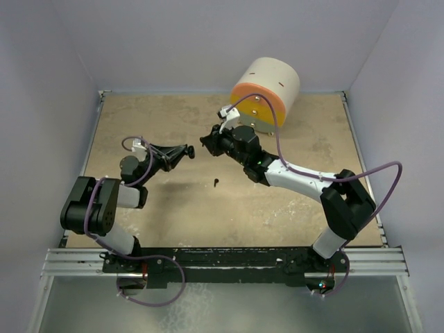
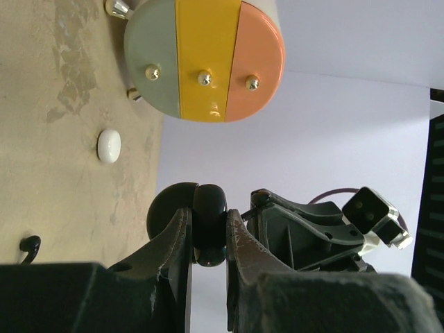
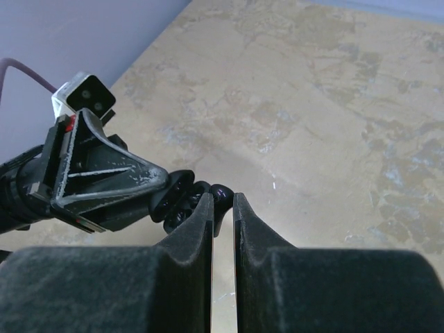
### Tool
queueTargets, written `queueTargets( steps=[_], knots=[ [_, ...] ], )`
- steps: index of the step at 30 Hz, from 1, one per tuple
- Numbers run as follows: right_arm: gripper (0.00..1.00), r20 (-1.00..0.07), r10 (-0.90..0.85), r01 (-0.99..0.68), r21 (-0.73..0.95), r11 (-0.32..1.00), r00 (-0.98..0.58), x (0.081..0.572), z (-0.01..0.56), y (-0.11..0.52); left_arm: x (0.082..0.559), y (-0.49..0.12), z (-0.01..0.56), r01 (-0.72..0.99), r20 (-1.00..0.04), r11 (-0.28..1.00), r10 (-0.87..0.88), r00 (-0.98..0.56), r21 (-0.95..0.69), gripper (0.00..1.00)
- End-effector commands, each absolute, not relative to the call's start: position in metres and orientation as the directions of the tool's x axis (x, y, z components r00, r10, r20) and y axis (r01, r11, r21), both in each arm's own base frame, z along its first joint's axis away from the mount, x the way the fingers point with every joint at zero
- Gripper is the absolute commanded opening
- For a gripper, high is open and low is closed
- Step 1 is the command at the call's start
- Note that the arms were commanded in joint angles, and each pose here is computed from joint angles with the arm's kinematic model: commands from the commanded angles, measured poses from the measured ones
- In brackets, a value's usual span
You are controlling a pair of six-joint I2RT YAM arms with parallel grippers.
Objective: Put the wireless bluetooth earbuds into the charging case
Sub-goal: Place the earbud in the charging case.
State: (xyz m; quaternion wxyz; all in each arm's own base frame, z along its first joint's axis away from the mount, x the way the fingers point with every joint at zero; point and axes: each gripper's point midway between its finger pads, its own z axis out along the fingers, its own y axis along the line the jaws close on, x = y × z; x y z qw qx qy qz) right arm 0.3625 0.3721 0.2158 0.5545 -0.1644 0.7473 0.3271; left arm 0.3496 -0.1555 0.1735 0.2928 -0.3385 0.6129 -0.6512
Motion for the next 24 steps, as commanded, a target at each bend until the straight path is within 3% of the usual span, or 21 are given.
queueTargets(
  steps=[1, 12, 24],
  knots=[
    [0.0, -0.964, 0.151, -0.626, 0.259, 0.735, -0.221, 0.369, 0.25, 0.368, 0.361, -0.16, 0.186, -0.016, 0.045, -0.045, -0.798, -0.601, -0.999, 0.0],
    [0.0, -0.981, 0.119, -0.621, 0.188, 0.761, -0.151, 0.371, 0.252, 0.358, 0.369, -0.164, 0.171, -0.165, 0.023, 0.101, -0.784, -0.62, -0.981, 0.0],
    [0.0, -0.99, 0.093, -0.635, 0.142, 0.759, -0.11, 0.374, 0.249, 0.36, 0.368, -0.185, 0.174, -0.193, 0.056, 0.095, -0.755, -0.653, -0.977, 0.0]
  ],
)
